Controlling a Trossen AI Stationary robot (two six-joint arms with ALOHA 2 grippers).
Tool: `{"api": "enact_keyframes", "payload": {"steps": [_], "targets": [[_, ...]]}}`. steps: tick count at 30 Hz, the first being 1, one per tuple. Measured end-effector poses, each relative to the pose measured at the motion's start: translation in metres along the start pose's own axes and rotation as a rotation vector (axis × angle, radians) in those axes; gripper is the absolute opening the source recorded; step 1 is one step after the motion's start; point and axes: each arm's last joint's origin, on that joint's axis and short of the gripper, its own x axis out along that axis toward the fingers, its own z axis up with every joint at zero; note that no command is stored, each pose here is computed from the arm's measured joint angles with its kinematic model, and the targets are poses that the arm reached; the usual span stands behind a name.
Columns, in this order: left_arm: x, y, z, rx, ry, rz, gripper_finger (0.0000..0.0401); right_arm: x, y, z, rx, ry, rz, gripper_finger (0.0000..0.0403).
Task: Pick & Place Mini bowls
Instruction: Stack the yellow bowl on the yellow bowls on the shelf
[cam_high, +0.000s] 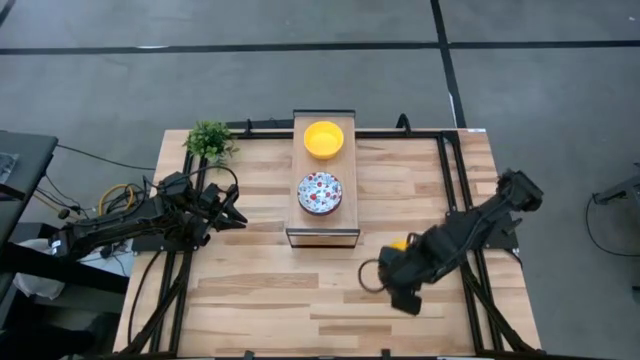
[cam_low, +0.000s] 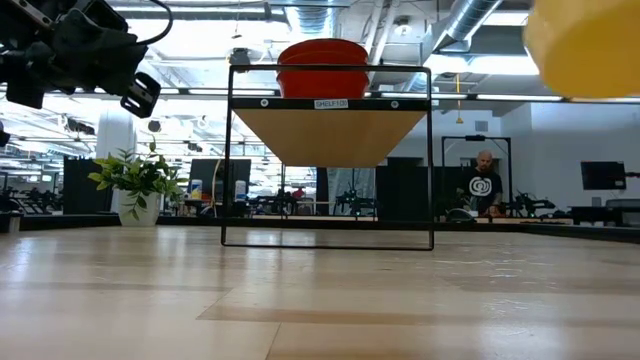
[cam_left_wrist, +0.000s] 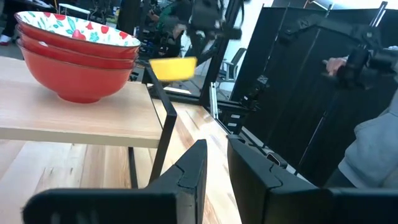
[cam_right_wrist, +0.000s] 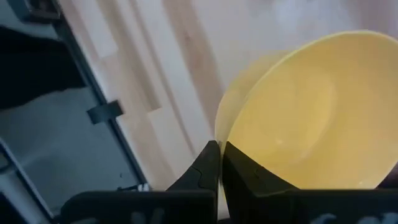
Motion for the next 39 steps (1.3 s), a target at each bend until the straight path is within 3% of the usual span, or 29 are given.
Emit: {"api": "enact_keyframes", "payload": {"steps": [10, 18, 29, 39], "targets": [[0.0, 0.0, 0.0, -0.001, 0.001, 0.0, 0.0063, -0.051, -0.044, 0.013, -0.043, -0.13, -0.098, 0.0], [0.0, 0.0, 0.0, 0.0, 0.0, 0.0, 0.0063, -0.066, -0.092, 0.05, -0.221, -0.181, -0.202, 0.0], [0.0, 0.0, 0.0, 0.0, 0.001, 0.0, 0.0063, -0.102, -0.177, 0.089, -0.424, -0.259, -0.357, 0.0], [0.001, 0.001, -0.001, 0.002, 0.006, 0.001, 0.0063, -0.105, -0.224, 0.15, -0.66, -0.201, -0.501, 0.0]]}}
